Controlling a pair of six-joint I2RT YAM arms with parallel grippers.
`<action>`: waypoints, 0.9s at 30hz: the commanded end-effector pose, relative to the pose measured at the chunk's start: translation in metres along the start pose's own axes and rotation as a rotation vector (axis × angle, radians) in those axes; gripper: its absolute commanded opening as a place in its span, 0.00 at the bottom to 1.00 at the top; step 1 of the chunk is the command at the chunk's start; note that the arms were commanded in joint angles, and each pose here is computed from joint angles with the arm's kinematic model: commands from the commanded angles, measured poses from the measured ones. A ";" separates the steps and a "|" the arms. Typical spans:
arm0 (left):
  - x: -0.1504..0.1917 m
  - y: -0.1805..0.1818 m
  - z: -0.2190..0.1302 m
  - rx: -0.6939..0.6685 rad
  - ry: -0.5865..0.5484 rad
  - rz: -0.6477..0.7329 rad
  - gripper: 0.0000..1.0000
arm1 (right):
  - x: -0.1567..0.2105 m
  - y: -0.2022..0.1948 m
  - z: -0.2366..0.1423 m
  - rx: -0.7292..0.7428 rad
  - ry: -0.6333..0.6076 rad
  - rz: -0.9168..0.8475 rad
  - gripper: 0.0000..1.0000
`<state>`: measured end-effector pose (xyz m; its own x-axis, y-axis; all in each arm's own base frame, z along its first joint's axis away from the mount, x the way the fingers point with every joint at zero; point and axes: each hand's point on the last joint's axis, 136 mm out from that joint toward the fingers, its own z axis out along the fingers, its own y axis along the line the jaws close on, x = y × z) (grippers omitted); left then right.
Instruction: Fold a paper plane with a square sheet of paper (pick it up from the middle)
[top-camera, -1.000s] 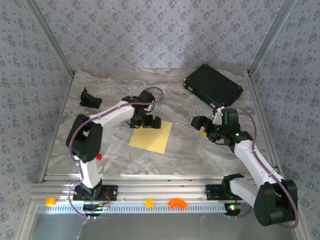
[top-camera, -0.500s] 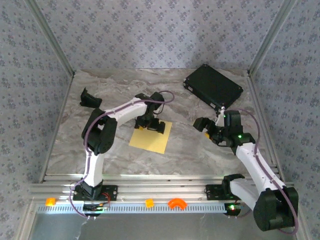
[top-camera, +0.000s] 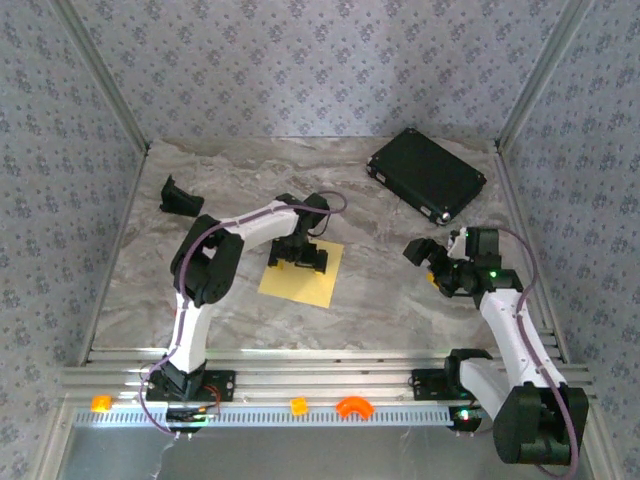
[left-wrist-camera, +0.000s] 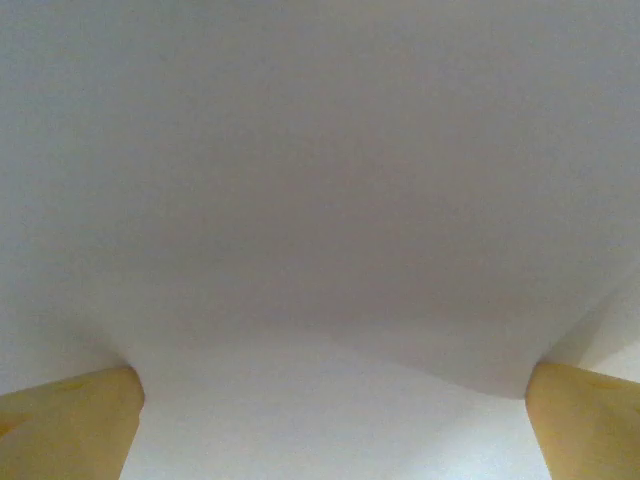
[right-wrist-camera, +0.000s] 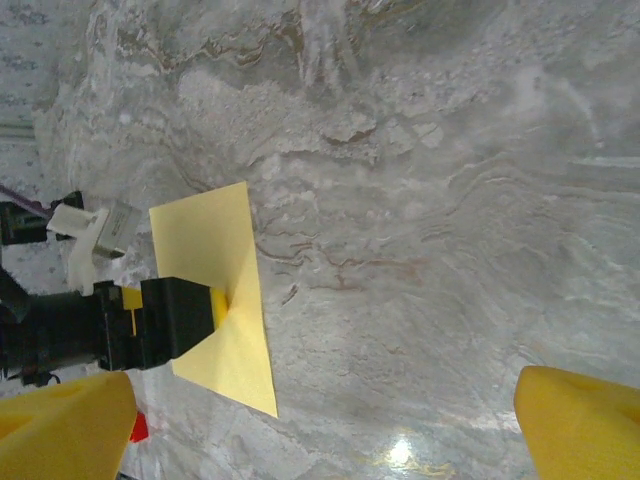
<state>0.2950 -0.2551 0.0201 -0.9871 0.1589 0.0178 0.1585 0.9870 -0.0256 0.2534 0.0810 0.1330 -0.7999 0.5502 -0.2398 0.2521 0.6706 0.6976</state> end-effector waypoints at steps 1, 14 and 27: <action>0.019 0.000 0.014 -0.034 0.045 -0.107 0.98 | -0.004 0.008 -0.009 -0.016 -0.005 -0.014 0.99; -0.003 -0.009 -0.025 -0.077 -0.086 -0.094 1.00 | -0.007 0.023 -0.004 -0.107 0.013 -0.029 0.99; -0.003 -0.016 -0.009 -0.035 0.014 -0.030 1.00 | -0.002 0.029 0.002 -0.118 0.042 -0.046 0.99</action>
<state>0.3025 -0.2781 0.0258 -0.9929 0.1188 -0.0055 0.1187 0.9928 0.0151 0.2598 0.0951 0.1410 -0.8268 0.5163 -0.2232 0.1933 0.6335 0.7492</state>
